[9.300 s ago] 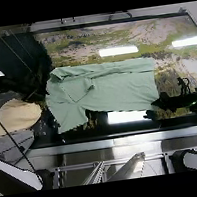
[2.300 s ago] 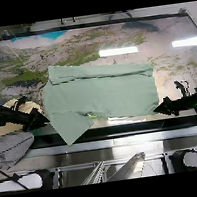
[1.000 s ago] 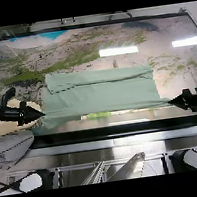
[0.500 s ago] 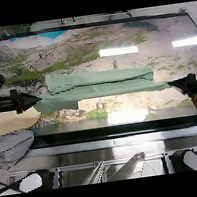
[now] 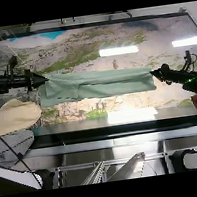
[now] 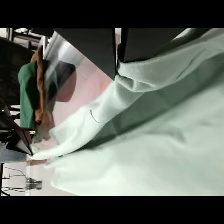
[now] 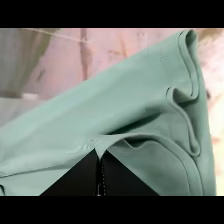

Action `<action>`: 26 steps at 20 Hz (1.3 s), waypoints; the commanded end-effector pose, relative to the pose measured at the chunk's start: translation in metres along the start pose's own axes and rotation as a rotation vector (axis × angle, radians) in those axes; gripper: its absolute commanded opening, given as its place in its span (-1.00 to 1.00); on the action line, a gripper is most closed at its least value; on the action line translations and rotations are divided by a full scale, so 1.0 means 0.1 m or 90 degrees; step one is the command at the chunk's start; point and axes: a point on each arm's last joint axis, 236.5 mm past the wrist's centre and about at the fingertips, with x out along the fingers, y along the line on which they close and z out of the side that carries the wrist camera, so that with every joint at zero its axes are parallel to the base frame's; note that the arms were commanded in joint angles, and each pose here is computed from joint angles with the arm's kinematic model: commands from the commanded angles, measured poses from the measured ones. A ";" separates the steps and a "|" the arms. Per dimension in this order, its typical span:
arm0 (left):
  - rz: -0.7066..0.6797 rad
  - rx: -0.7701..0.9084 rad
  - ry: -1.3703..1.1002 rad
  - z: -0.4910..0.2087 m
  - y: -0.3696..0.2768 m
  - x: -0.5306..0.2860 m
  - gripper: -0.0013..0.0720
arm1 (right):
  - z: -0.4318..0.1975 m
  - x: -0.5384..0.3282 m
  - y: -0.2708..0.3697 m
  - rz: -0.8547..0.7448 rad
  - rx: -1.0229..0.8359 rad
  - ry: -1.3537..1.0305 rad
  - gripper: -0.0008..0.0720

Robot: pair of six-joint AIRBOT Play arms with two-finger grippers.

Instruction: Fold the shirts.

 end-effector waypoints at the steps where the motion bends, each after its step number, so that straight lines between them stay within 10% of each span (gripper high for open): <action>1: -0.006 -0.029 0.020 0.19 0.42 0.27 -0.93 | 0.04 0.34 -0.29 -0.033 0.005 0.010 -0.94; 7: -0.048 -0.056 0.075 0.24 0.60 0.39 -0.91 | -0.07 0.36 -0.51 -0.080 -0.041 0.042 -0.91; 11: -0.060 -0.038 0.106 0.31 0.30 0.16 1.00 | 0.05 0.18 -0.33 -0.078 -0.153 0.079 0.03; 14: -0.055 -0.041 0.104 0.38 0.13 -0.07 0.95 | 0.35 -0.11 -0.46 -0.171 -0.160 0.071 0.76; 19: -0.049 -0.089 0.064 0.34 0.12 -0.23 0.91 | 0.14 -0.06 -0.59 -0.177 -0.062 0.143 0.78; 21: -0.061 -0.086 0.086 0.26 0.03 -0.20 -0.55 | -0.01 0.04 -0.61 -0.162 -0.045 0.179 0.77; 22: -0.085 -0.077 0.088 0.27 -0.08 -0.16 -0.97 | -0.09 0.09 -0.59 -0.149 -0.032 0.197 0.76; 26: -0.112 -0.024 0.109 0.28 -0.45 0.13 -0.98 | -0.18 0.32 -0.43 -0.097 -0.006 0.211 0.60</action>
